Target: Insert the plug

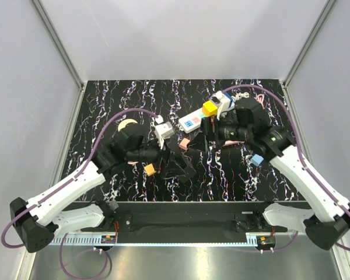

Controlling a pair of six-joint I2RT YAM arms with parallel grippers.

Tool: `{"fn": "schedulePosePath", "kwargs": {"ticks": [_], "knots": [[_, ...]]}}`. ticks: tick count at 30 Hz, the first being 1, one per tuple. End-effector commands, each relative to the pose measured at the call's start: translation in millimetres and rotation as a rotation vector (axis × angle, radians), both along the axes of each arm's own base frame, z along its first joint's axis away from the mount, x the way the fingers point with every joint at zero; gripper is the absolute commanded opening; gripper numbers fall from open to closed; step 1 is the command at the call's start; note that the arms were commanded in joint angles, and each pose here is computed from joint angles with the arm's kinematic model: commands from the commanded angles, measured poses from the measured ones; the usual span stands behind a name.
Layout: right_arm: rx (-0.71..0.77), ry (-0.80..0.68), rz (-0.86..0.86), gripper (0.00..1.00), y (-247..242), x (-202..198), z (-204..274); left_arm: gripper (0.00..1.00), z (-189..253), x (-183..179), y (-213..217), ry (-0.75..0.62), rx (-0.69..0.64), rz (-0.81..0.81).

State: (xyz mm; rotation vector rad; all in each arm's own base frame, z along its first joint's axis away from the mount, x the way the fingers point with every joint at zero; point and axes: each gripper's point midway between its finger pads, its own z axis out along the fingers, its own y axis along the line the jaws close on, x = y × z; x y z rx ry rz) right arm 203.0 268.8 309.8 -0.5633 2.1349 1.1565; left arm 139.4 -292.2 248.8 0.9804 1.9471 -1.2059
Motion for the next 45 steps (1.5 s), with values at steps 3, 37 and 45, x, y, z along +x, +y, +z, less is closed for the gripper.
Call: {"fn": "schedulePosePath", "kwargs": {"ticks": [3, 37, 45], "knots": [[-0.236, -0.302, -0.124, 1.00, -45.7, 24.5, -4.9, 0.00, 46.1, 25.2, 5.4, 0.230, -0.185, 0.141], [-0.355, -0.644, 0.157, 0.80, 53.8, 15.4, -26.1, 0.00, 32.5, 79.1, 8.1, 0.612, -0.235, 0.311], [-0.359, -0.626, 0.143, 0.44, 56.4, 18.5, -33.4, 0.00, 23.5, 80.1, 10.6, 0.613, -0.225, 0.327]]}}
